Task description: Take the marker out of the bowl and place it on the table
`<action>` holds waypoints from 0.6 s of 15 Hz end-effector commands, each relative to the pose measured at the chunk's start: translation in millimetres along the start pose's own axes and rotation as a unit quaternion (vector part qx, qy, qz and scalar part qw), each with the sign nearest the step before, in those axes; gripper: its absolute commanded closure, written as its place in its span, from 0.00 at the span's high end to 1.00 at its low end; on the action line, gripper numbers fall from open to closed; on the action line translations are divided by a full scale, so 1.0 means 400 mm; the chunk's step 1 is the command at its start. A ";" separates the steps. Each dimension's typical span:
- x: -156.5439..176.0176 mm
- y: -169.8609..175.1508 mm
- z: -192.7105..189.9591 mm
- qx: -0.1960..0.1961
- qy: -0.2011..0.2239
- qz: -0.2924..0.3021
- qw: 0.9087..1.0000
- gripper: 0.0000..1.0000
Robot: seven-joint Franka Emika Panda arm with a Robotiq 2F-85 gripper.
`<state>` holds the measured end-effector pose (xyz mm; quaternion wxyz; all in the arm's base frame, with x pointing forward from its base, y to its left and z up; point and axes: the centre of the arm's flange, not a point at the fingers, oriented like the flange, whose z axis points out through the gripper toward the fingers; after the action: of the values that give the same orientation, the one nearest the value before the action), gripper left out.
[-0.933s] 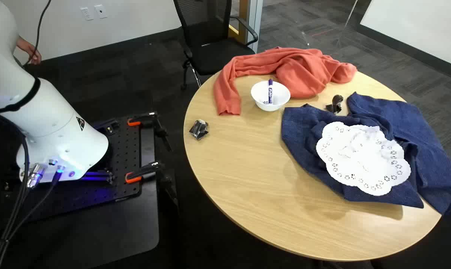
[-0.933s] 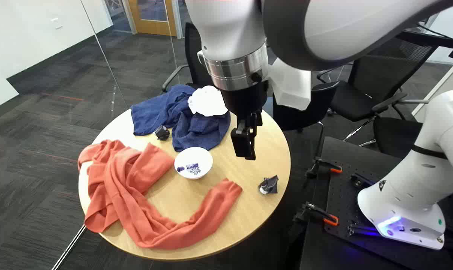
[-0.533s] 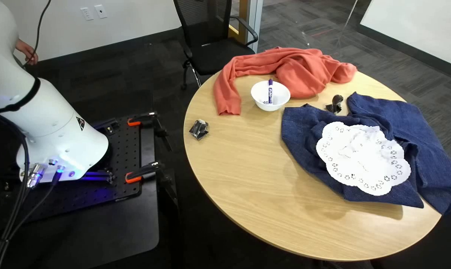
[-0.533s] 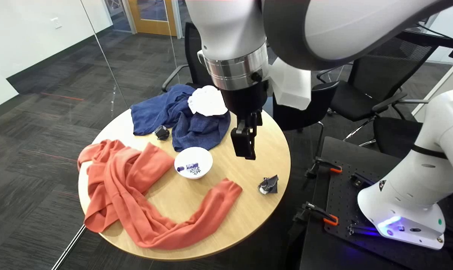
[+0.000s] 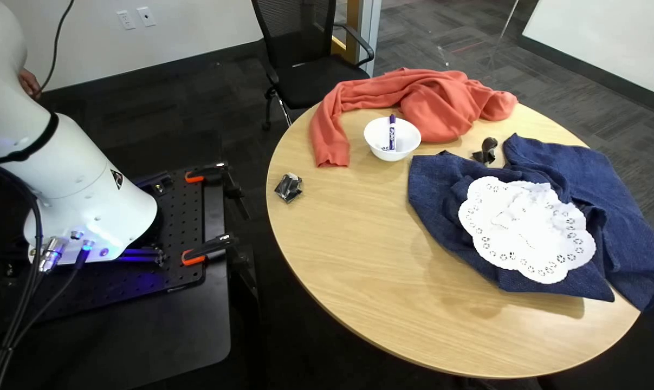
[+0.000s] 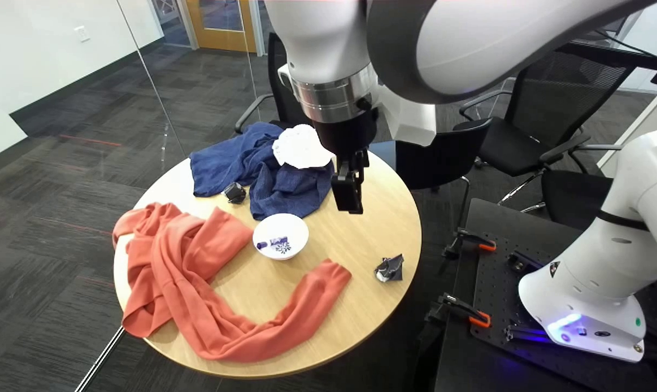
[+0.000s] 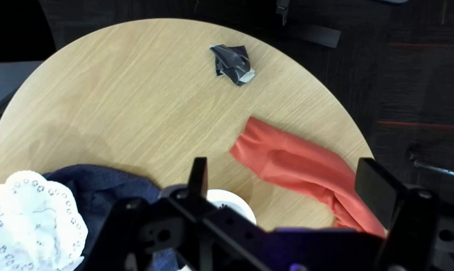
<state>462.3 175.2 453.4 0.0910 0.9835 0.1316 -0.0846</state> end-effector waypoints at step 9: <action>0.166 0.169 0.061 0.023 0.128 -0.207 0.970 1.00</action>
<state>524.4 131.6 433.8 0.0607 0.9533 0.2958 -0.0035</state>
